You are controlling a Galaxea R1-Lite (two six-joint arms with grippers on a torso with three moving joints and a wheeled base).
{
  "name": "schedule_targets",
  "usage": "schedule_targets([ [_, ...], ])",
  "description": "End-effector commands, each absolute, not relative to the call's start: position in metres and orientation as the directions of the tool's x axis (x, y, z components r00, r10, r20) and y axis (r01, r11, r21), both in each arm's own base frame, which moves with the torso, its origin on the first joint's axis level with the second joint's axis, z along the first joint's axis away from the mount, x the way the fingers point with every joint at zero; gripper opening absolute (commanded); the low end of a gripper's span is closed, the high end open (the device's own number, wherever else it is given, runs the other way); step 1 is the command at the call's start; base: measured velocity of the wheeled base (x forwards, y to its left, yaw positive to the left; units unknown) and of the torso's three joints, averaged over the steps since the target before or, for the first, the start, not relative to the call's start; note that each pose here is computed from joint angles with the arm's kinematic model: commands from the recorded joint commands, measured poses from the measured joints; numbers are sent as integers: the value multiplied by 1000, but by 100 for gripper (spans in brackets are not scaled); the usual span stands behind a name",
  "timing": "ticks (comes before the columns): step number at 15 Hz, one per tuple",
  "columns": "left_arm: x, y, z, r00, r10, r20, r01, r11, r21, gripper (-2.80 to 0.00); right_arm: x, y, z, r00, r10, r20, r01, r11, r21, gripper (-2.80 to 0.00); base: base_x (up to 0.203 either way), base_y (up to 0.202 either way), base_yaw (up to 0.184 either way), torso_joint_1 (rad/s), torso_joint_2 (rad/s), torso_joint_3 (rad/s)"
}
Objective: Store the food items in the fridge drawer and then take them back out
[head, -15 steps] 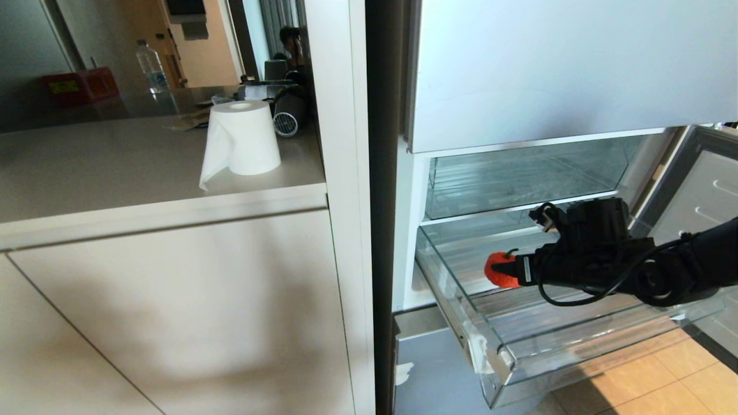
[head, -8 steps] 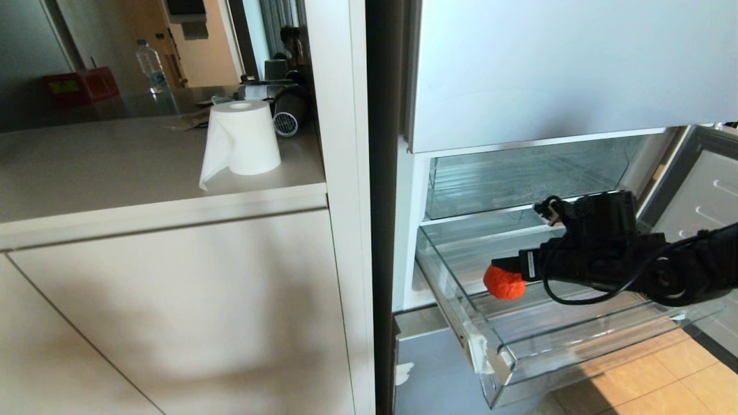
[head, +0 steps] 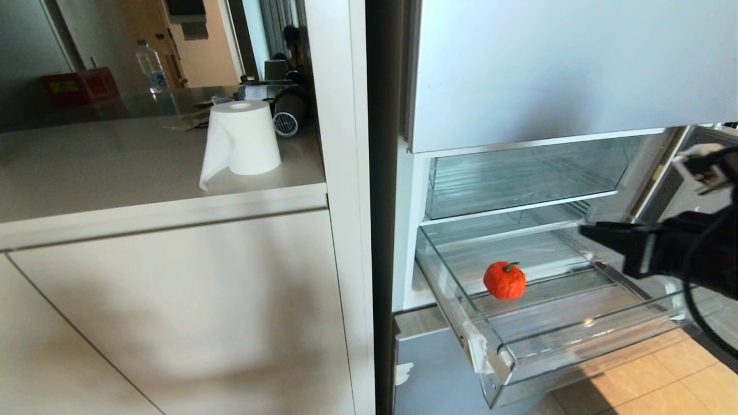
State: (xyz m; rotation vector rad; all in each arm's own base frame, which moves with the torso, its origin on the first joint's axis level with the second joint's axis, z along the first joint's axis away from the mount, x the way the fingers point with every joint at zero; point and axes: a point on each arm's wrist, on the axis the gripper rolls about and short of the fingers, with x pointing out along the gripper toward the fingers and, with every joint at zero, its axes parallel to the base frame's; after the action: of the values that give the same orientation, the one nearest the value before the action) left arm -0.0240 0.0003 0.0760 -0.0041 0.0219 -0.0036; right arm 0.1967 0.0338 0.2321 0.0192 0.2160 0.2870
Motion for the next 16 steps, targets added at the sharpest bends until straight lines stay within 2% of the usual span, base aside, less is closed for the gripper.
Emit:
schedule_targets([
  [1, -24, 0, 76, 1000, -3, -21, 3, 1000, -5, -280, 110, 19, 254, 964, 266, -2, -266, 964, 22, -280, 0, 0, 0, 0, 0, 0],
  [3, -24, 0, 76, 1000, -3, -21, 3, 1000, -5, -280, 58, 9, 228, 976, 219, 13, -219, 976, 17, -280, 0, 0, 0, 0, 0, 0],
  [4, -24, 0, 76, 1000, -3, -21, 3, 1000, -5, -280, 39, 6, 200, 982, 187, -28, -187, 982, 11, -280, 0, 0, 0, 0, 0, 0],
  [6, -24, 0, 76, 1000, -3, -21, 3, 1000, -5, -280, 18, 3, 141, 979, 141, -146, -148, 988, -38, -280, 0, 0, 0, 0, 0, 0],
  [8, -24, 0, 76, 1000, -3, -21, 3, 1000, -5, -280, 3, 2, 108, 981, 117, -152, -132, 987, -94, -280, 0, 0, 0, 0, 0, 0],
  [10, -24, 0, 76, 1000, -3, -21, 3, 1000, -5, -280, -9, 1, 88, 988, 99, -120, -115, 985, -129, -280, 0, 0, 0, 0, 0, 0],
  [13, -24, 0, 76, 1000, -3, -21, 3, 1000, -5, -280, -23, 1, 77, 997, 80, 5, -78, 986, -150, -280, 0, 0, 0, 0, 0, 0],
  [16, -24, 0, 76, 1000, -3, -21, 3, 1000, -5, -280, -23, 1, 75, 999, 44, -9, -45, 988, -148, -280, 0, 0, 0, 0, 0, 0],
])
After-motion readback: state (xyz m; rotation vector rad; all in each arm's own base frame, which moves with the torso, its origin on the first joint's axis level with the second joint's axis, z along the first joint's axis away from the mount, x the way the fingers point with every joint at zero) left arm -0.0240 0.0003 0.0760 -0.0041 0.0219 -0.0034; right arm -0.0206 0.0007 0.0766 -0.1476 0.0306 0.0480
